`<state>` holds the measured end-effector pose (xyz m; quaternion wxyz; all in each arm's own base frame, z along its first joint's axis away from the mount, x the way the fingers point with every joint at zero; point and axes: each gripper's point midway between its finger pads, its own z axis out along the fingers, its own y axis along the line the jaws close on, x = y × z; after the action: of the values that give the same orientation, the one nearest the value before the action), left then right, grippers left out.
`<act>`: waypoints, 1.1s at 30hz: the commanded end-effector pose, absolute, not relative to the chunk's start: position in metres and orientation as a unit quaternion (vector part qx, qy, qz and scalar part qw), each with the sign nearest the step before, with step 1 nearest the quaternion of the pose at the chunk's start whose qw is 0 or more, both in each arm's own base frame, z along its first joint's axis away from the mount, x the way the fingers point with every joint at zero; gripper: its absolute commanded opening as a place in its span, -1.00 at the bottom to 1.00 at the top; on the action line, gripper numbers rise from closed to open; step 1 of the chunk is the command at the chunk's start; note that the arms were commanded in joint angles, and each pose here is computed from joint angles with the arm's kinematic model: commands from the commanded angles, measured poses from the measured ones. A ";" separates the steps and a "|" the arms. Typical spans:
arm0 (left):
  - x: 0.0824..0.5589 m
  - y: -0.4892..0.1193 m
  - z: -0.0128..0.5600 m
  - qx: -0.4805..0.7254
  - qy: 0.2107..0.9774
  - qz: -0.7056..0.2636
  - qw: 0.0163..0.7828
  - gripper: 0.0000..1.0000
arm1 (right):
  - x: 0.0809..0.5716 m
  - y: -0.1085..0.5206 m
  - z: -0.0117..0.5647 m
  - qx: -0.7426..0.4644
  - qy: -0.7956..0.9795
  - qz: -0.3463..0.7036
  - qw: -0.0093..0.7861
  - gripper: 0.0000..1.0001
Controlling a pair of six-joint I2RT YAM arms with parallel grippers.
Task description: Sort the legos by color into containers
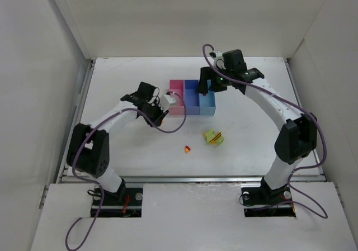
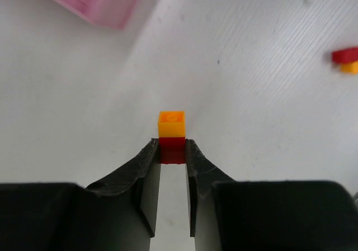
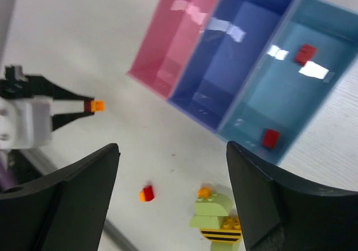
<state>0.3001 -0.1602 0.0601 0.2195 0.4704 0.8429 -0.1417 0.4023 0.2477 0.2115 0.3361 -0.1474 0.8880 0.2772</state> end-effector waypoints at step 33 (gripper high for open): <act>0.339 -0.227 0.235 0.459 0.771 -0.219 0.385 -1.00 | 0.358 0.375 0.272 -0.246 0.750 0.562 0.248 0.41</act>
<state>0.3370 -0.2205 0.2179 0.3670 0.4520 0.7843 -0.2141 0.3550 0.3663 0.2355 0.2091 -0.2136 0.7862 0.5408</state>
